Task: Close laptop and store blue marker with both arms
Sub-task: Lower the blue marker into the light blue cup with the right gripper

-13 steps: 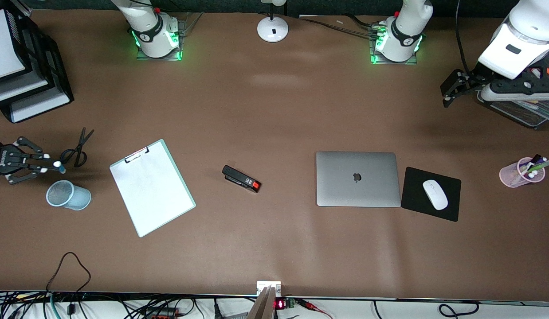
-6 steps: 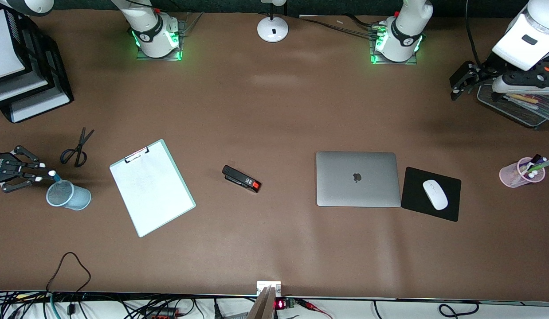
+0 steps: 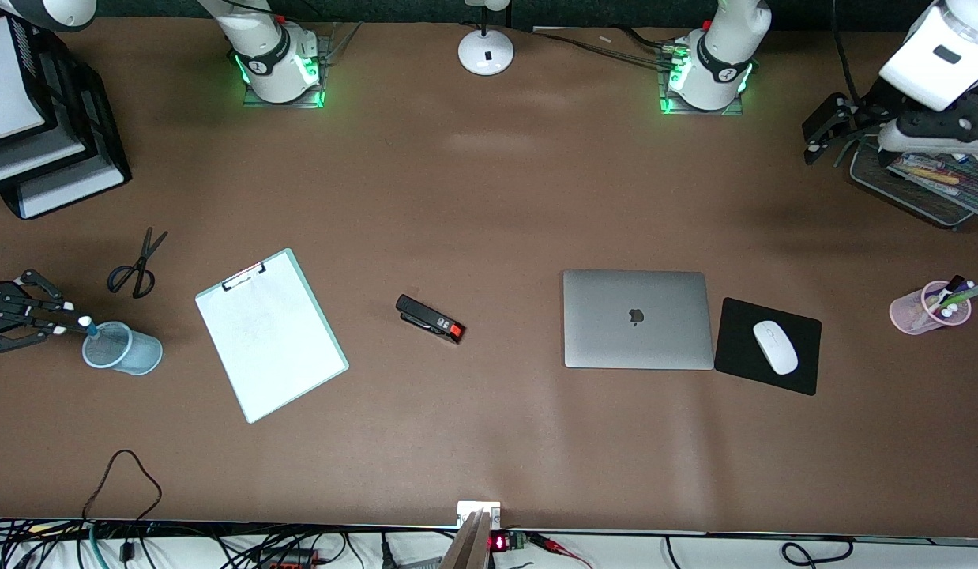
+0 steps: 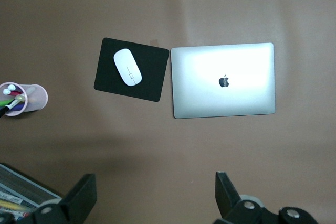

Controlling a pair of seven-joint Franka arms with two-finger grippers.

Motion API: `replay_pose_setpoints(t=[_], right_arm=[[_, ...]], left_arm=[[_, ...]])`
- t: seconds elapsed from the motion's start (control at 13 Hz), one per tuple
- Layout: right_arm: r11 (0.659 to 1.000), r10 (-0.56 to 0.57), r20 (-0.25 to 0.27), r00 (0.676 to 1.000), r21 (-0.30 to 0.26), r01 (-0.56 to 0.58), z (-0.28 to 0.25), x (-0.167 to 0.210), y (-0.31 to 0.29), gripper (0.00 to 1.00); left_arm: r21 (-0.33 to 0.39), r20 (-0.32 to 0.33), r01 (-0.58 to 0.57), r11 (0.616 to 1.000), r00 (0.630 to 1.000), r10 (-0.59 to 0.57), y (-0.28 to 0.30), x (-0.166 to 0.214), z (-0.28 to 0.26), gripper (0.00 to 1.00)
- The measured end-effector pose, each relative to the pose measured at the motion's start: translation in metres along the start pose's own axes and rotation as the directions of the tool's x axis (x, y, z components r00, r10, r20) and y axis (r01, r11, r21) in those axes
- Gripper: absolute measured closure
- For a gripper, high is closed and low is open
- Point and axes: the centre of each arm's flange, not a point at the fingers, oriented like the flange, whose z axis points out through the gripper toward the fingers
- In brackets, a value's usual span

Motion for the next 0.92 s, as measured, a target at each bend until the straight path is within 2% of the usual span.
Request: replay_pose_setpoints(t=[0.77,0.92], right_arm=[[0.998,0.059,0.01,0.998,-0.011,-0.059,0.033,-0.056,0.0,0.82],[0.997,0.075,0.018,0.997,-0.023,-0.075,0.038,-0.069,0.0,0.82]], left_arm=[[-0.006,-0.024,-0.002,1.0,1.0,0.001,0.0,0.006,-0.022,0.0],[-0.012,-0.008,-0.007,1.0,1.0,0.007,0.001,0.009,-0.027,0.0]])
